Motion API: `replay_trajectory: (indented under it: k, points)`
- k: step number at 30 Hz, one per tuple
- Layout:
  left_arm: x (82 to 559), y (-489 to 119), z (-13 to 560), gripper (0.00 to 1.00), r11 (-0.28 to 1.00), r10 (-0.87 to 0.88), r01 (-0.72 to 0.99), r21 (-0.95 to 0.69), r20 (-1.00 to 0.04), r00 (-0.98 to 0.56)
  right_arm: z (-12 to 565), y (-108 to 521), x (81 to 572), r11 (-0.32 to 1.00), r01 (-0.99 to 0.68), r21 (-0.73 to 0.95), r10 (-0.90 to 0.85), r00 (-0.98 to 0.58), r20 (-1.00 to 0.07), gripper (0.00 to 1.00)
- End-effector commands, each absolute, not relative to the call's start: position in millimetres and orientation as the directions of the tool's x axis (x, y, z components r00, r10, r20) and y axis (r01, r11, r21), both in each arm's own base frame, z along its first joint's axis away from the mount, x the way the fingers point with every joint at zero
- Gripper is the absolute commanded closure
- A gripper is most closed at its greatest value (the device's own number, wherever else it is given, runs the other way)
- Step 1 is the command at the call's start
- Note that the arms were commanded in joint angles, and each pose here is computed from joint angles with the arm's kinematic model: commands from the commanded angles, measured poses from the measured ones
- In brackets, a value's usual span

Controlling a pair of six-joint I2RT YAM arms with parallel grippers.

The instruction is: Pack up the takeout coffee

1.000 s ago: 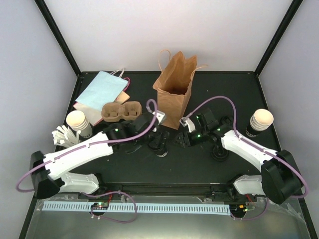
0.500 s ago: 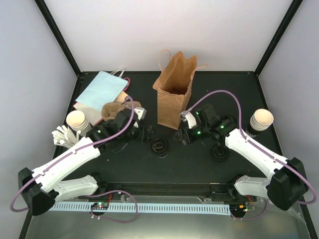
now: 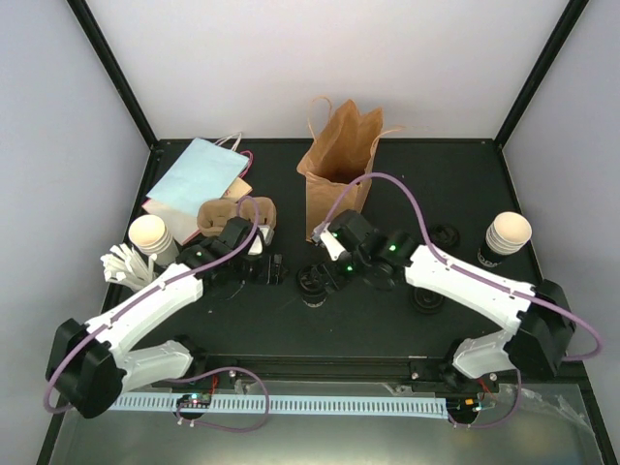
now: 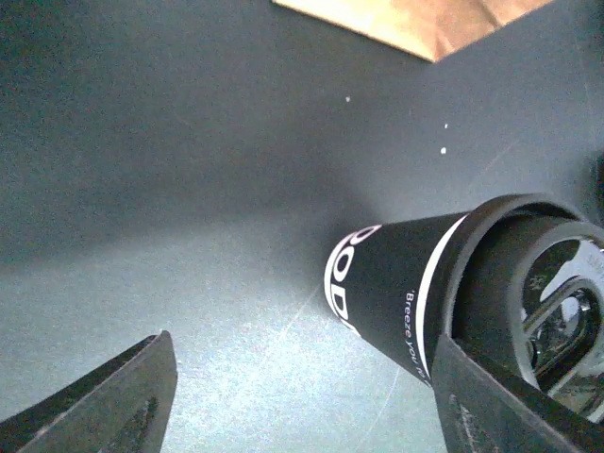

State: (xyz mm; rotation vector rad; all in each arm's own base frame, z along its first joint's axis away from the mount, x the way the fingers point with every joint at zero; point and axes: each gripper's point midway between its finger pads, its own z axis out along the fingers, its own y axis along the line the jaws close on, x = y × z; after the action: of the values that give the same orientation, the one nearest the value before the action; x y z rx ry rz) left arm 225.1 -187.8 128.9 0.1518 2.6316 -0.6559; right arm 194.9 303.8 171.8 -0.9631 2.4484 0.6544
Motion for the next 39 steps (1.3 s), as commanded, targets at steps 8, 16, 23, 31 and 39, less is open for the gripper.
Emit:
replay_trajectory:
  k: [8, 16, 23, 31, 39]
  points:
    - [220.2, -215.4, 120.6, 0.28, 0.792, 0.039, 0.265, -0.55, -0.387, -0.921, 157.1, 314.8, 202.9, 0.671, -0.728, 0.138, -0.584, -0.635, -0.506, 0.23]
    - [217.9, -217.1, 109.5, 0.3, 0.793, 0.057, 0.26, -0.551, -0.358, -0.932, 154.9, 325.8, 195.5, 0.64, -0.765, 0.079, -0.64, -0.586, -0.497, 0.13]
    - [217.7, -217.0, 106.2, 0.3, 0.794, 0.059, 0.257, -0.55, -0.351, -0.934, 145.3, 328.1, 192.2, 0.638, -0.769, 0.036, -0.669, -0.577, -0.468, 0.11]
    - [215.2, -216.2, 100.5, 0.3, 0.797, 0.069, 0.256, -0.547, -0.339, -0.938, 136.6, 329.5, 190.6, 0.636, -0.771, 0.039, -0.678, -0.582, -0.449, 0.13]
    - [214.3, -217.8, 93.3, 0.3, 0.795, 0.078, 0.255, -0.55, -0.325, -0.942, 135.7, 330.9, 181.9, 0.614, -0.785, 0.079, -0.684, -0.58, -0.443, 0.15]
